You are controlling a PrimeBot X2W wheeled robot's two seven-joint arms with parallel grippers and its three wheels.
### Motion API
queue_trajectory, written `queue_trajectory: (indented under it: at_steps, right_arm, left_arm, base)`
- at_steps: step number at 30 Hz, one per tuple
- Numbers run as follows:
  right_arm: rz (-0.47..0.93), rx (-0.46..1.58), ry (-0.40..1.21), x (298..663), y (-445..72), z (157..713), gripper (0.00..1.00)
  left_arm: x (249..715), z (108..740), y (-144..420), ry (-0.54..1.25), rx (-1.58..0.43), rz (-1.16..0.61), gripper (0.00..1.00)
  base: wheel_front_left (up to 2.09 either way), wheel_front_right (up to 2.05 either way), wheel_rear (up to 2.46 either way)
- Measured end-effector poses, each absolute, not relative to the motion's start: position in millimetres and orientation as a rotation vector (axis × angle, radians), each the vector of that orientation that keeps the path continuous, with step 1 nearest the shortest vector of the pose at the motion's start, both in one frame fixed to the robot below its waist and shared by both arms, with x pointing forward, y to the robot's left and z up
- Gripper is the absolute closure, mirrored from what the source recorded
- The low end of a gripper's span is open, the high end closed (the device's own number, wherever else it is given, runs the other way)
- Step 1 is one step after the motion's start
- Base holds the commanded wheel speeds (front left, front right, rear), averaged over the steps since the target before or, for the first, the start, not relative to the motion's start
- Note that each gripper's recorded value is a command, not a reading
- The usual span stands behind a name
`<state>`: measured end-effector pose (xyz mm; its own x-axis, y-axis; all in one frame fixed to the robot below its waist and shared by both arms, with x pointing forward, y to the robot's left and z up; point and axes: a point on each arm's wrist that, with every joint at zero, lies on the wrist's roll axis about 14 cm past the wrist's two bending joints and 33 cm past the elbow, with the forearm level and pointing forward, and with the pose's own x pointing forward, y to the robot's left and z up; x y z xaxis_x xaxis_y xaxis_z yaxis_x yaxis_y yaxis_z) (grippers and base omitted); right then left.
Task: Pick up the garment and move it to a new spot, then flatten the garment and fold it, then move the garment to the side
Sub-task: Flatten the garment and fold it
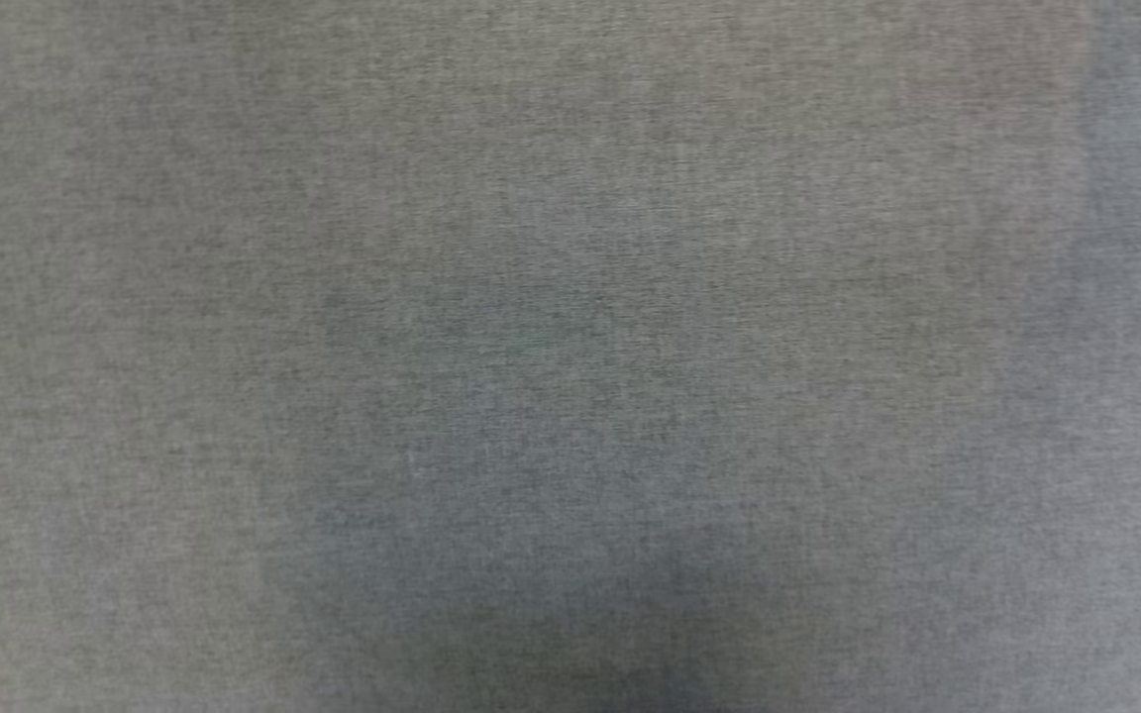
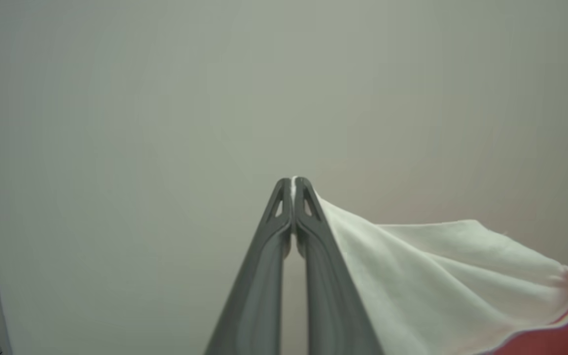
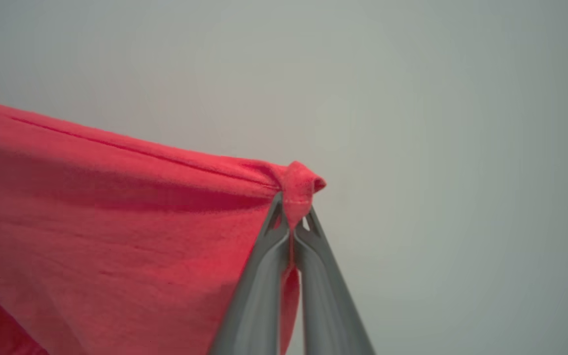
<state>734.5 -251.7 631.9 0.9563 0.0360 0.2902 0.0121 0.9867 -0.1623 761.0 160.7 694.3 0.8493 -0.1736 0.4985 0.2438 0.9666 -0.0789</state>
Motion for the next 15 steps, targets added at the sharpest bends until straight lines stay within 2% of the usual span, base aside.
queue_trajectory:
  at_steps: [4,8,15]
  right_arm:
    - [0.062,-0.156,-0.242,735.7,-234.2,586.1,1.00]
    - [0.122,-0.165,-0.143,720.5,-217.3,535.7,1.00]
    - [0.197,-0.136,-0.041,674.3,-200.5,495.2,1.00]
  left_arm:
    - [756.4,629.3,165.2,-0.392,-0.144,-0.217,1.00]
    - [732.5,573.5,152.5,-0.278,-0.164,-0.254,1.00]
    - [663.3,534.4,131.5,-0.194,-0.193,-0.331,1.00]
  base:
    - [0.00,0.00,0.00]
    - [0.00,0.00,0.00]
    - [0.00,0.00,0.00]
